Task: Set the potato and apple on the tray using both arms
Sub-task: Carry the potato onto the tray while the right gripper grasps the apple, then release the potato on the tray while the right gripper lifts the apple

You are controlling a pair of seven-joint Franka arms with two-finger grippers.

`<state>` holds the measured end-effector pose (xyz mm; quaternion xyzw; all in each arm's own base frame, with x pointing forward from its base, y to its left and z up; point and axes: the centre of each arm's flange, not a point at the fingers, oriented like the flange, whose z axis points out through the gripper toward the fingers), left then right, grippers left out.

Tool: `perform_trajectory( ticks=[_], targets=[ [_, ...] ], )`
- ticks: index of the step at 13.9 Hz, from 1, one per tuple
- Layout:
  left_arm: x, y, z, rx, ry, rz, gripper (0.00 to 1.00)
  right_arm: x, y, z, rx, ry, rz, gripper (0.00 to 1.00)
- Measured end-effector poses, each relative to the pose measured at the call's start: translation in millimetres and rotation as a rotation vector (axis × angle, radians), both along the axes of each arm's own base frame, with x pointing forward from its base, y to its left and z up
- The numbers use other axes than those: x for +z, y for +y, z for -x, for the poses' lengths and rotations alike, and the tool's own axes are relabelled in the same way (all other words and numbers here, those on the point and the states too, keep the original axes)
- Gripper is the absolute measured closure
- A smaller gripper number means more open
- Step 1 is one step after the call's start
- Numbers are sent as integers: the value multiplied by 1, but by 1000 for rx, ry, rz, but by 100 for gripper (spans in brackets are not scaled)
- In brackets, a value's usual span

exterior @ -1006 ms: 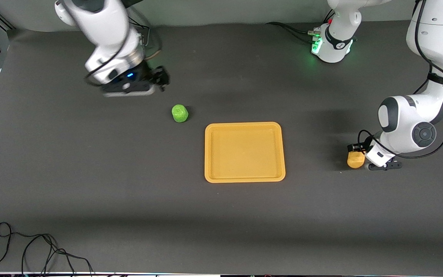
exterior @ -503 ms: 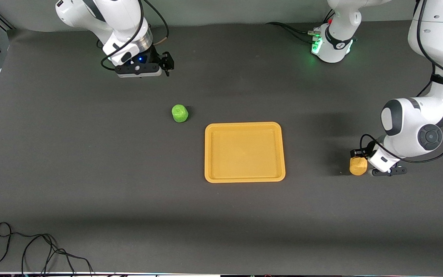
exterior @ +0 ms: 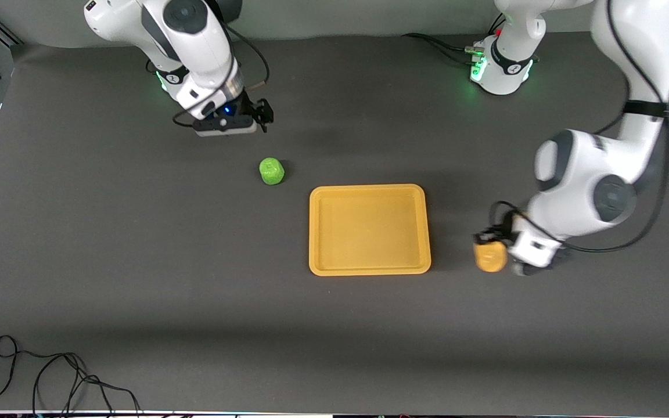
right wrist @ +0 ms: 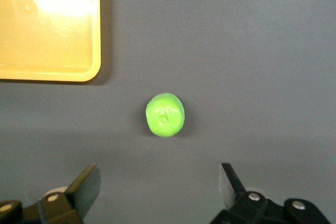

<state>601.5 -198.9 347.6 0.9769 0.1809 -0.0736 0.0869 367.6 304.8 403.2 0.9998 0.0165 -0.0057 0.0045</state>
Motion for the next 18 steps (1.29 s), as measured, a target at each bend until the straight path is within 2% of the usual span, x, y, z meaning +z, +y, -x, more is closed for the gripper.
perform_trajectory(
  ticks=[2,5,9,15,17,18],
  targets=[
    [-16,-59,21,27,37,-15,50,-31,5,-7,-2,-10,-7,0],
    [-65,-100,38,58,90,-42,50,-78,9,-13,-3,-17,-11,0],
    [-115,-105,41,89,135,-61,50,-123,10,-15,-3,-18,-10,0],
    [-129,-118,51,72,156,-70,50,-183,5,-9,-4,-20,-10,0],
    [-136,-117,53,50,156,-95,37,-193,4,-8,-6,-16,-5,0],
    [-141,-116,53,40,154,-109,37,-196,3,-8,-8,-11,-1,0]
  ],
)
